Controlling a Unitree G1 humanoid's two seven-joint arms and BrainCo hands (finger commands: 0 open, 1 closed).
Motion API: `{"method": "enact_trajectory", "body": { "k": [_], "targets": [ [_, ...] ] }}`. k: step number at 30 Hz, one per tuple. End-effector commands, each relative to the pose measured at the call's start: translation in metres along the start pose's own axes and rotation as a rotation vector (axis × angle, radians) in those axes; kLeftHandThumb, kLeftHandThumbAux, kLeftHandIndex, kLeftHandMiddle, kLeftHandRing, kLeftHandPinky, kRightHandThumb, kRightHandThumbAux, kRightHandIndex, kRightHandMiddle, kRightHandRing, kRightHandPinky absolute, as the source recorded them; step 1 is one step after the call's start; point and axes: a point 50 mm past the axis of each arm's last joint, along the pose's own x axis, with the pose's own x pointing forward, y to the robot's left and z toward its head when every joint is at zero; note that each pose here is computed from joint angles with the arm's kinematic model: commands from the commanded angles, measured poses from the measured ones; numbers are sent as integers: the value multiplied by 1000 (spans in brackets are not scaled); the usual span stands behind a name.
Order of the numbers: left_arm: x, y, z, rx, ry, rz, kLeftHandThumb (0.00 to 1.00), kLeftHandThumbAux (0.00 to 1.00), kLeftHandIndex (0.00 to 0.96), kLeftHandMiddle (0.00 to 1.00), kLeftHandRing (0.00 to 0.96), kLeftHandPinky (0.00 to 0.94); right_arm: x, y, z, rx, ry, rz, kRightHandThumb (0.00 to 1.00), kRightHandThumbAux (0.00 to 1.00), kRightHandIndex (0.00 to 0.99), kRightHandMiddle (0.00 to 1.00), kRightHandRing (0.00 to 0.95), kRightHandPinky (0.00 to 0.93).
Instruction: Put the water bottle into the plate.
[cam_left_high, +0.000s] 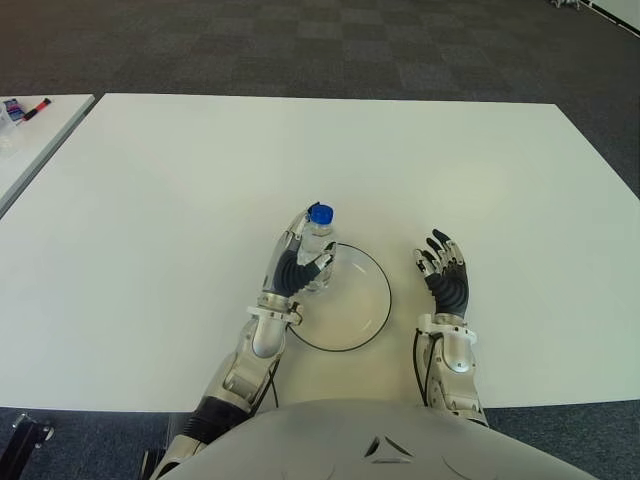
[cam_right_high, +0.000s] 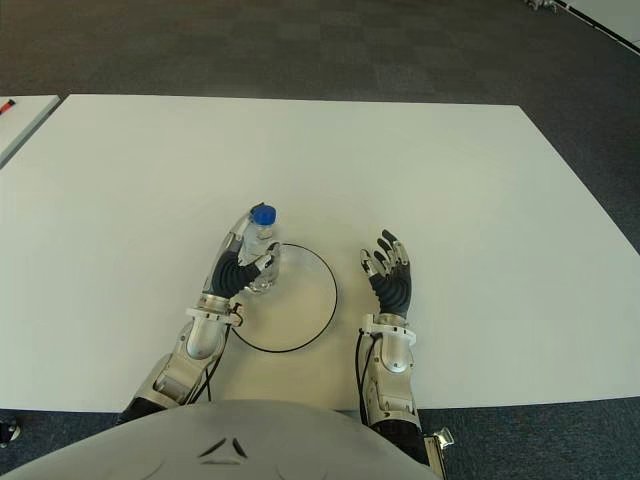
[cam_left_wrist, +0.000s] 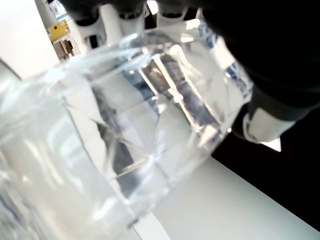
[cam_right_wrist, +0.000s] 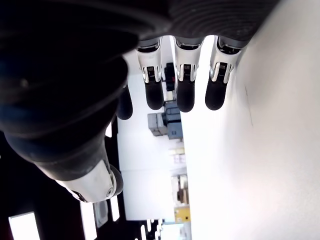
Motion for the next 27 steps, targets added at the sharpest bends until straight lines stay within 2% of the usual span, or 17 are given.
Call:
{"method": "enact_trajectory", "body": {
  "k": [1,9,27],
  "targets": [
    [-4,0,-9,12,46,-37,249,656,32,102,127,161,-9,2,-18,4,112,-10,511,786,187,149,142,192],
    [-4,1,-10,-42,22,-36,114,638,28,71,95,127,-8,3,-18,11,108,-11,507,796,188,153,144,195],
    [-3,2,-12,-67,-2,-44,1,612,11,65,79,106,-8,3,-18,9,107,-17,515,786,197,157,145,191]
  ]
}}
